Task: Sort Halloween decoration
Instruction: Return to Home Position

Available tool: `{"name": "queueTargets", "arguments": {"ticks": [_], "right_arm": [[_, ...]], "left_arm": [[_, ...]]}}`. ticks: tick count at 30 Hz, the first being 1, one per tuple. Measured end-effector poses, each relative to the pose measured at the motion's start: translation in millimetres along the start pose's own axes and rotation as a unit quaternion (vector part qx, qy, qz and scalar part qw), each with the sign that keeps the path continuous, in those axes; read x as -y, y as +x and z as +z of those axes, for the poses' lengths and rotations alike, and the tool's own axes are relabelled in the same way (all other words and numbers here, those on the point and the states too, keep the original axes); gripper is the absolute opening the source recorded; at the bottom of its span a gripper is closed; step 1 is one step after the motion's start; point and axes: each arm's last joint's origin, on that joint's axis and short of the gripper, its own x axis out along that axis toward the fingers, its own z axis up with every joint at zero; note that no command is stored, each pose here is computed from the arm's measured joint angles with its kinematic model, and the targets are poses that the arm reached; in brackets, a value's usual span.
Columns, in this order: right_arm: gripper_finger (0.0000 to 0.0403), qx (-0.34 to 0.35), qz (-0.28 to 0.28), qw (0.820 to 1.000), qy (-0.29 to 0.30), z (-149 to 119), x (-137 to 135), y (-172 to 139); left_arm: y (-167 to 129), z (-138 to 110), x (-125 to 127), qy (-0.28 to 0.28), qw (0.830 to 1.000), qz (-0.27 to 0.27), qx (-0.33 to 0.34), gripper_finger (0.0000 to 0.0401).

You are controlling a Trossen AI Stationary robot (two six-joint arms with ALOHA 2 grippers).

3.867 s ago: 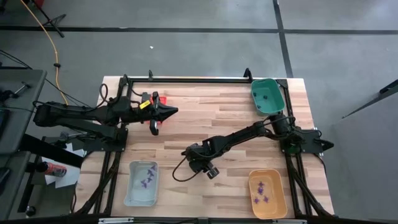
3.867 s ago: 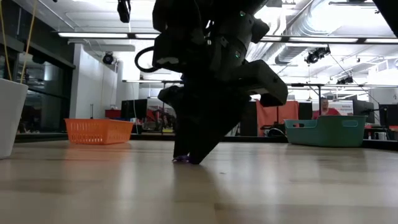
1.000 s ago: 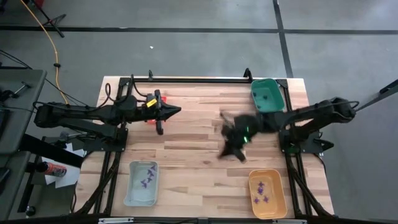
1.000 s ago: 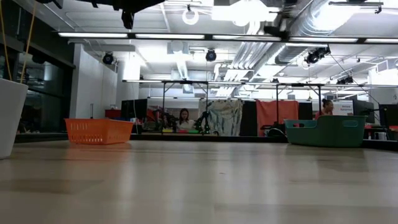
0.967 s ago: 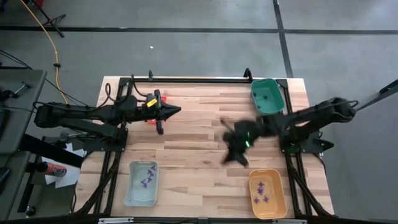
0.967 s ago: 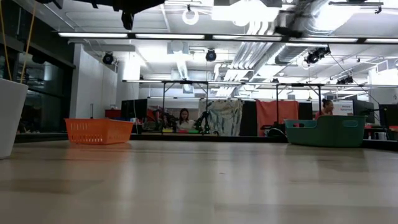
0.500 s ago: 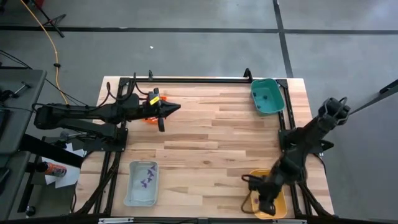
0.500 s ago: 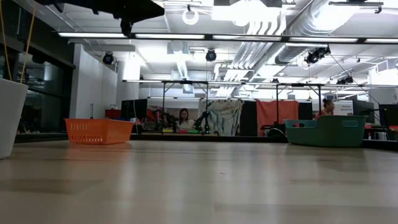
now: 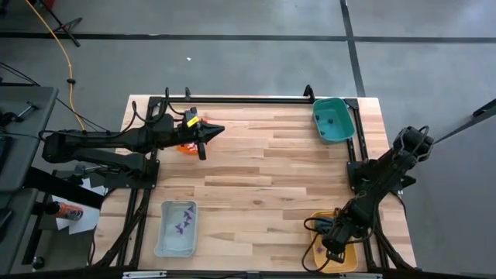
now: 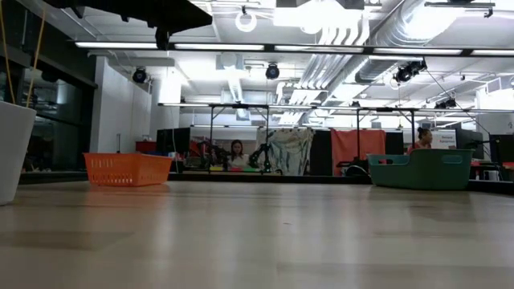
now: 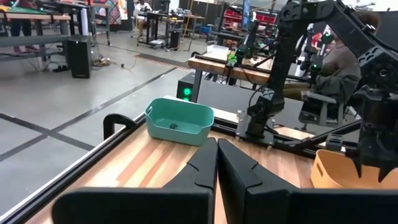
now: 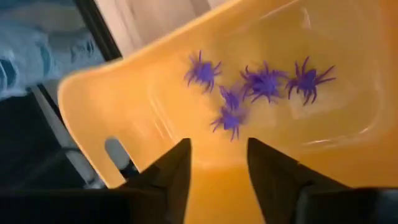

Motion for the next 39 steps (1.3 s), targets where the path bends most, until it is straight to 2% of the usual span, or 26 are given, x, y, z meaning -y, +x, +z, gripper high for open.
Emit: {"name": "queueTargets", "arguments": {"ticks": [4,7,10,14,16,20,25,29,33,36,39], "right_arm": [[0.0197,-0.021,0.013,0.999,-0.043,-2,1,-5],[0.0203,0.005,0.038,0.996,-0.08,0,-2,-17],[0.0163,0.058,0.044,0.991,-0.113,10,-4,-38],[0.0046,0.126,0.034,0.974,-0.186,33,1,-75],[0.0013,0.174,0.033,0.96,-0.216,49,7,-96],[0.0023,0.274,0.008,0.932,-0.236,83,30,-131],[0.0005,0.398,-0.019,0.882,-0.253,123,60,-166],[0.0006,0.495,0.006,0.83,-0.257,151,77,-194],[0.0003,0.564,0.049,0.782,-0.259,164,89,-218],[0.0002,0.594,0.066,0.761,-0.253,169,95,-229],[0.0001,0.61,0.072,0.746,-0.258,170,97,-234]], "left_arm": [[0,0,0,-0.005,1.0,0.0,0.0,0.0],[0,0,0,-0.014,1.0,0.0,0.0,0.0],[-1,0,0,-0.027,1.0,-0.001,0.001,0.0],[-5,6,1,-0.067,0.998,-0.011,0.019,0.0],[-8,11,2,-0.091,0.995,-0.022,0.037,0.0],[-17,20,5,-0.107,0.991,-0.049,0.061,0.0],[-30,23,14,-0.113,0.988,-0.081,0.06,0.0],[-40,25,20,-0.125,0.985,-0.106,0.059,0.0],[-52,28,25,-0.102,0.983,-0.138,0.072,0.0],[-62,25,25,-0.077,0.982,-0.151,0.084,0.0],[-71,18,22,-0.075,0.981,-0.153,0.095,0.0]]}}
